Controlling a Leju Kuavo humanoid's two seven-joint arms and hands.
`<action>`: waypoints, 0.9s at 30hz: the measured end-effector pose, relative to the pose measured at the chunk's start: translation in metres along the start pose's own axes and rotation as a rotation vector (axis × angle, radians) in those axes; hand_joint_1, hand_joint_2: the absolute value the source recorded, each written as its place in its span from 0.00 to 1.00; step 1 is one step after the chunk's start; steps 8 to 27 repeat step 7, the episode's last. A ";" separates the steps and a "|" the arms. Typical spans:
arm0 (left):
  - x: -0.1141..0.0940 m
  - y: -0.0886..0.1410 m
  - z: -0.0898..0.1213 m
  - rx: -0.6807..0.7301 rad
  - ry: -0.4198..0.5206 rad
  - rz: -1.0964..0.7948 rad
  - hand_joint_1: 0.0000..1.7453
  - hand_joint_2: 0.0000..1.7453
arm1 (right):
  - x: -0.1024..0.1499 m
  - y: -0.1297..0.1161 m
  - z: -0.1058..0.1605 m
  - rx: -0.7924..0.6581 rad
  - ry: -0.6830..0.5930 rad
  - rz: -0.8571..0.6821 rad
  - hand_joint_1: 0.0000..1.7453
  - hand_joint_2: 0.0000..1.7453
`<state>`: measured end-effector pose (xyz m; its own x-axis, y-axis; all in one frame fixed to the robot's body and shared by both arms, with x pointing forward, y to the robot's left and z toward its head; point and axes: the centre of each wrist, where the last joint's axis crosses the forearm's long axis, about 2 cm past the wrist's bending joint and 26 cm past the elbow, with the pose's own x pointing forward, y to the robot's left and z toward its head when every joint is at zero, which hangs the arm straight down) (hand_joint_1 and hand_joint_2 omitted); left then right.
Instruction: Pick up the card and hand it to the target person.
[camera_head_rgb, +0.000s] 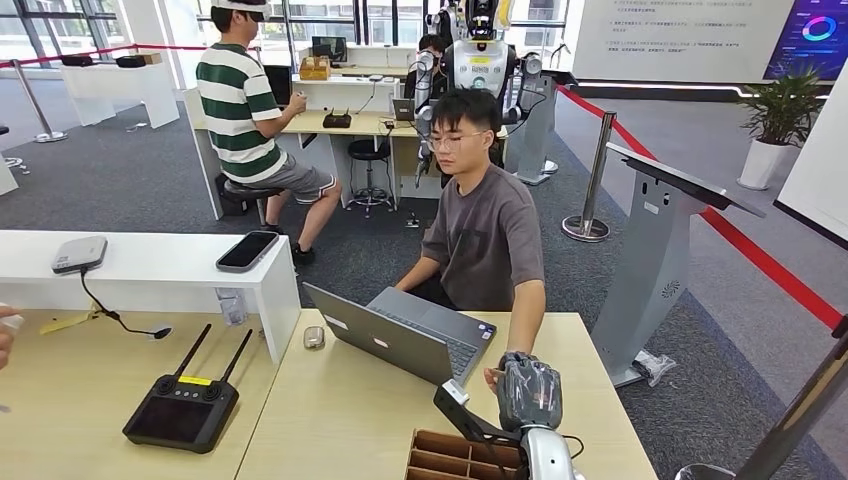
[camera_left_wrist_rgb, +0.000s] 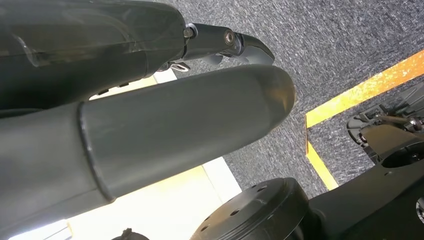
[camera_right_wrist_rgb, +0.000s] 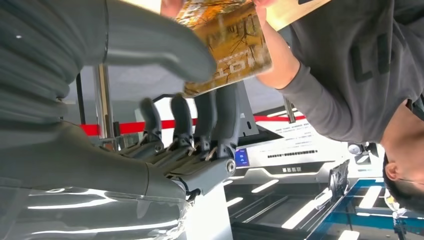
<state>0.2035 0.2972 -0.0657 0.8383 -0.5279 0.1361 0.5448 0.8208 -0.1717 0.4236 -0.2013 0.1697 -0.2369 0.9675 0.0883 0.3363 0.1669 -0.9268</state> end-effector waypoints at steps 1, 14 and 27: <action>0.000 0.000 0.000 0.000 0.000 0.000 0.00 0.00 | 0.000 0.000 0.000 0.006 0.000 0.002 0.00 1.00; 0.000 0.000 0.000 0.000 0.003 -0.004 0.00 0.00 | 0.002 0.003 0.001 0.043 -0.003 0.013 0.00 1.00; 0.000 0.000 0.000 0.000 0.003 -0.004 0.00 0.00 | 0.002 0.003 0.001 0.043 -0.003 0.013 0.00 1.00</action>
